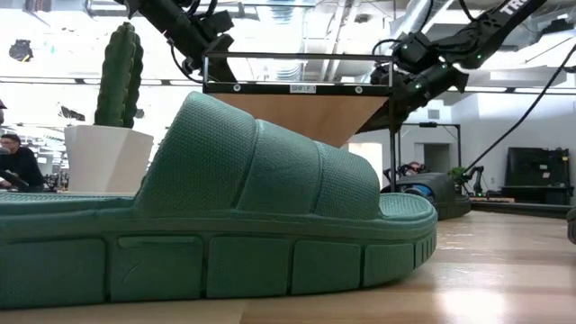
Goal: Pick and place slides into the shelf
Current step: Put the green slide on the shelf
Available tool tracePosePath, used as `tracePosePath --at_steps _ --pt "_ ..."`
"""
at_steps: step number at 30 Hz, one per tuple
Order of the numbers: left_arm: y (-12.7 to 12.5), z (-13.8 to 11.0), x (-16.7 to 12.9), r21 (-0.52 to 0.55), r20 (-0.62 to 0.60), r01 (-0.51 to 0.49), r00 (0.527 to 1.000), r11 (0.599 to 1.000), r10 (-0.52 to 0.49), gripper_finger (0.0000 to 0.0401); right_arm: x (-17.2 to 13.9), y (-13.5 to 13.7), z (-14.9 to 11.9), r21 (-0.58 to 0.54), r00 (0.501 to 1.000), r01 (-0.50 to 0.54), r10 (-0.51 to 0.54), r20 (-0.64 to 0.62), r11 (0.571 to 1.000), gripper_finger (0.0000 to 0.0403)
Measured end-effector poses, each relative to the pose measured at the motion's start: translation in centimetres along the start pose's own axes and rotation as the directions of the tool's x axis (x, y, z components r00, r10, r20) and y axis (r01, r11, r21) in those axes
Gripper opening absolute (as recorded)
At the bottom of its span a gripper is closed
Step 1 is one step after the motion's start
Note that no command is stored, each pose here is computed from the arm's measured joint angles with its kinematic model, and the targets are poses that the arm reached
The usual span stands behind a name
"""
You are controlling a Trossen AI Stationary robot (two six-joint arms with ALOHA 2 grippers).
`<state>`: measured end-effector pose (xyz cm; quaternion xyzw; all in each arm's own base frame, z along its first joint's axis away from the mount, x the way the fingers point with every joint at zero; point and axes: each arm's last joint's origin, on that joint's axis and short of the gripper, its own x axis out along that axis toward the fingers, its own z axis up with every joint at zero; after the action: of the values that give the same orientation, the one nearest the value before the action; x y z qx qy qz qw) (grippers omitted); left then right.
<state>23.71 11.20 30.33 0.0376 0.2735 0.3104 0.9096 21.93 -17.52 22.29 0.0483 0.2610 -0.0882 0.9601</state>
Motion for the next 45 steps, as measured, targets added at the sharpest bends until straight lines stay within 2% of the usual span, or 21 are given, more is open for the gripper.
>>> tracePosePath --at_steps 4,6,12,14,17,23,27,29,32,40,45 --pt "0.1 0.0 -0.1 -0.007 -0.005 -0.023 1.000 1.000 0.023 0.0000 -1.6 0.7 0.3 -0.003 1.000 -0.002 0.002 -0.018 1.000 0.0000" --pt "0.2 0.2 -0.8 -0.018 0.016 -0.015 1.000 1.000 0.015 0.0000 -3.1 1.3 1.0 -0.019 1.000 0.007 -0.007 0.016 1.000 0.0000" --pt "0.1 0.9 -5.6 -0.012 0.122 0.060 0.991 0.998 -0.058 0.0000 -9.0 3.9 3.3 -0.044 0.979 0.047 -0.038 0.199 0.998 0.0000" --pt "0.2 0.5 -7.4 0.002 0.112 0.081 0.990 0.997 -0.081 0.0000 -10.8 4.7 3.8 -0.022 0.964 0.053 -0.045 0.262 0.998 0.0000" --pt "0.0 0.1 -9.6 -0.002 0.136 0.183 0.974 0.983 -0.181 0.0000 -12.8 5.7 4.1 0.023 0.944 0.046 -0.052 0.327 0.999 0.0000" --pt "-1.6 -0.3 -13.4 0.003 0.204 0.416 0.890 0.909 -0.408 0.0000 -14.7 7.0 3.7 0.110 0.938 0.004 -0.042 0.345 0.994 0.0000" --pt "-3.4 -1.1 -15.4 -0.027 0.177 0.563 0.816 0.826 -0.550 0.0000 -14.7 7.9 3.3 0.111 0.951 -0.038 0.001 0.310 0.993 0.0000" --pt "-4.6 -1.5 -16.2 -0.065 0.157 0.613 0.785 0.787 -0.599 0.0000 -14.6 8.3 3.2 0.107 0.955 -0.049 0.015 0.295 0.993 0.0000" --pt "-6.8 -2.0 -17.1 -0.126 0.130 0.650 0.760 0.750 -0.637 0.0000 -14.2 8.9 3.2 0.092 0.959 -0.083 0.054 0.277 0.992 0.0000" --pt "-13.4 -3.4 -18.5 -0.291 0.082 0.638 0.759 0.713 -0.646 0.0000 -13.9 10.0 2.7 0.030 0.968 -0.137 0.128 0.214 0.990 0.0000" --pt "-17.6 -4.3 -17.6 -0.307 0.047 0.624 0.764 0.719 -0.643 0.0000 -14.3 10.6 1.6 -0.002 0.979 -0.154 0.153 0.135 0.988 0.0000"
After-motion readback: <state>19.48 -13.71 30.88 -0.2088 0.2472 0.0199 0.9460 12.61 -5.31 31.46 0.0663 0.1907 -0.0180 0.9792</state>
